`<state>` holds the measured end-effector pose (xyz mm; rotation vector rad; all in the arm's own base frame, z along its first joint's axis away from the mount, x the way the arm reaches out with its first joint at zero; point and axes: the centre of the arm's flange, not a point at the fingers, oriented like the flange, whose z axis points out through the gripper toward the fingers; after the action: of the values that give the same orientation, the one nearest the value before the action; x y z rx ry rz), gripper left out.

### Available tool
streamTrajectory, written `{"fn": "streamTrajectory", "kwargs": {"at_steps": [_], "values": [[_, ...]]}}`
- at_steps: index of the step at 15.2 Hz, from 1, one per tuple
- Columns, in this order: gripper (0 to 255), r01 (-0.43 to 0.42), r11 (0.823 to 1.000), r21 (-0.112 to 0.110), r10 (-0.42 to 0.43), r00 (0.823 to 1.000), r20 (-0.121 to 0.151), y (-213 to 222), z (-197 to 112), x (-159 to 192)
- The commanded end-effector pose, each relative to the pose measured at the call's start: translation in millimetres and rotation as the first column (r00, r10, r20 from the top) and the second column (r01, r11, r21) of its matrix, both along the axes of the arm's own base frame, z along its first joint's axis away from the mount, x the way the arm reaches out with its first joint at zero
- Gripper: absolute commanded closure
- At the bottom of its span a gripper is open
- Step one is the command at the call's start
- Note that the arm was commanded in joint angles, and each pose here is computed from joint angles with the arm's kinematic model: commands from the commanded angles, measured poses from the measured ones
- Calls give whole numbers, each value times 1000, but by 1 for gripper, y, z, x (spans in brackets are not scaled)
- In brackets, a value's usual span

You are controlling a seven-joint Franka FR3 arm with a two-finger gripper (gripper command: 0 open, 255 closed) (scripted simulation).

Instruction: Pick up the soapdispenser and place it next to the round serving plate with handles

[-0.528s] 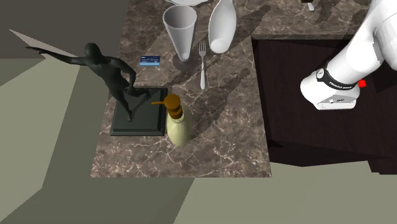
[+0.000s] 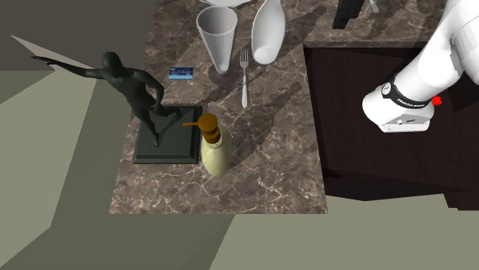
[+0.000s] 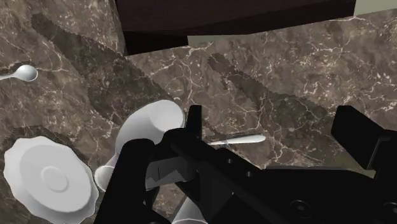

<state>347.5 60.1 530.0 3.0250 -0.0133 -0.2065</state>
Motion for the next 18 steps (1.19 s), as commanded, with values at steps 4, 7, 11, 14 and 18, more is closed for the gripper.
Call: {"fn": "streamTrajectory", "kwargs": {"at_steps": [4,7,11,14,18], "values": [[0,1,1000,12,-1,1000,-2,49,-13,43],[0,1,1000,19,-1,1000,-4,77,-20,69],[0,1,1000,27,-1,1000,-6,115,-30,104],[0,2,999,34,-1,1000,-7,143,-37,130],[0,2,999,43,-2,1000,-9,181,-46,165]]}}
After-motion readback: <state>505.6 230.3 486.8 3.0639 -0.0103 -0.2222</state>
